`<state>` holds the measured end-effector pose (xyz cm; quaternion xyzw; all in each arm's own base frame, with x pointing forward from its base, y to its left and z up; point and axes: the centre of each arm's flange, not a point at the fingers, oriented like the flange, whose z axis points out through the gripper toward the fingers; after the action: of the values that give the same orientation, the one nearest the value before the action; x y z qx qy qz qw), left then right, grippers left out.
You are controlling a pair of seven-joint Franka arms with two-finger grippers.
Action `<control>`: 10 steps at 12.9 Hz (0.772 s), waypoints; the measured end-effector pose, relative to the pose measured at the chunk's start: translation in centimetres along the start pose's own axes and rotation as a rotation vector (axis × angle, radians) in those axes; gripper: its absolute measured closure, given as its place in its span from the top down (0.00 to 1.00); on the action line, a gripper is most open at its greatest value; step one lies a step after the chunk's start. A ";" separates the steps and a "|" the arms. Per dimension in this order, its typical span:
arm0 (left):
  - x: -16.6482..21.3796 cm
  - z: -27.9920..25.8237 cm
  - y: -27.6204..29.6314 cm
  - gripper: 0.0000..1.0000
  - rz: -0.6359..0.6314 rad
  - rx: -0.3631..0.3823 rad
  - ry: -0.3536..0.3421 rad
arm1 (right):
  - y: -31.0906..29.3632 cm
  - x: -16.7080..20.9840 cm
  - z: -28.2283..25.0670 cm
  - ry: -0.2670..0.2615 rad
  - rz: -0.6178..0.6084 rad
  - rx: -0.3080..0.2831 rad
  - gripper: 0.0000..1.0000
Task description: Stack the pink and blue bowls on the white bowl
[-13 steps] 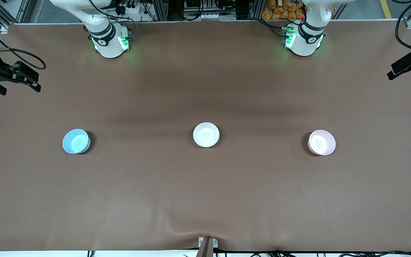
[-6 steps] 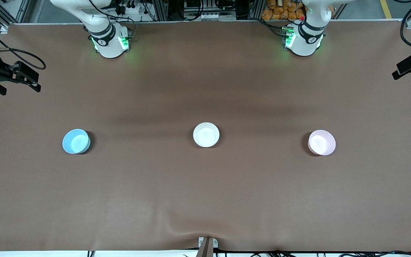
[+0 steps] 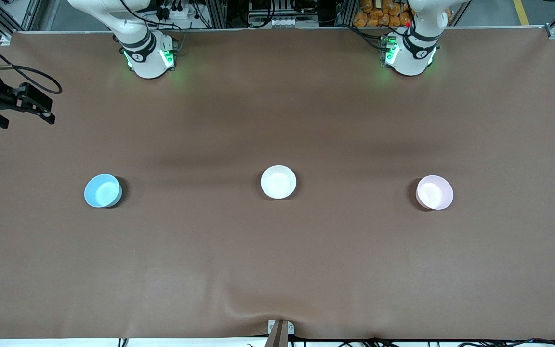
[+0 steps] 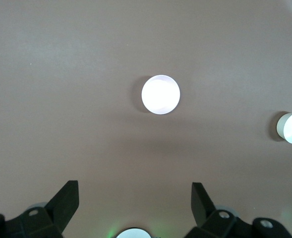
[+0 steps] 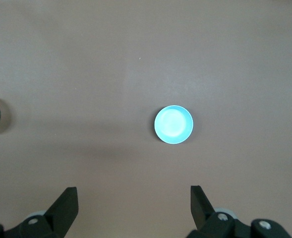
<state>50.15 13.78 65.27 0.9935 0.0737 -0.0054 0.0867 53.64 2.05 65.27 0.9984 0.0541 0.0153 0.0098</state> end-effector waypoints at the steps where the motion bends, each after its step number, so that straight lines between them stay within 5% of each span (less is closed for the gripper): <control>1: 0.3 0.3 -0.2 1.00 0.003 -0.001 -0.003 | 0.0 0.0 0.0 0.000 0.000 0.000 1.00; 10: 6.1 7.7 2.1 1.00 0.016 0.045 -0.021 | 0.0 0.0 0.0 0.000 0.000 0.000 1.00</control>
<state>56.49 11.34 57.93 0.9956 0.0646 -0.0170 0.0652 53.65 2.05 65.26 0.9984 0.0541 0.0152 0.0098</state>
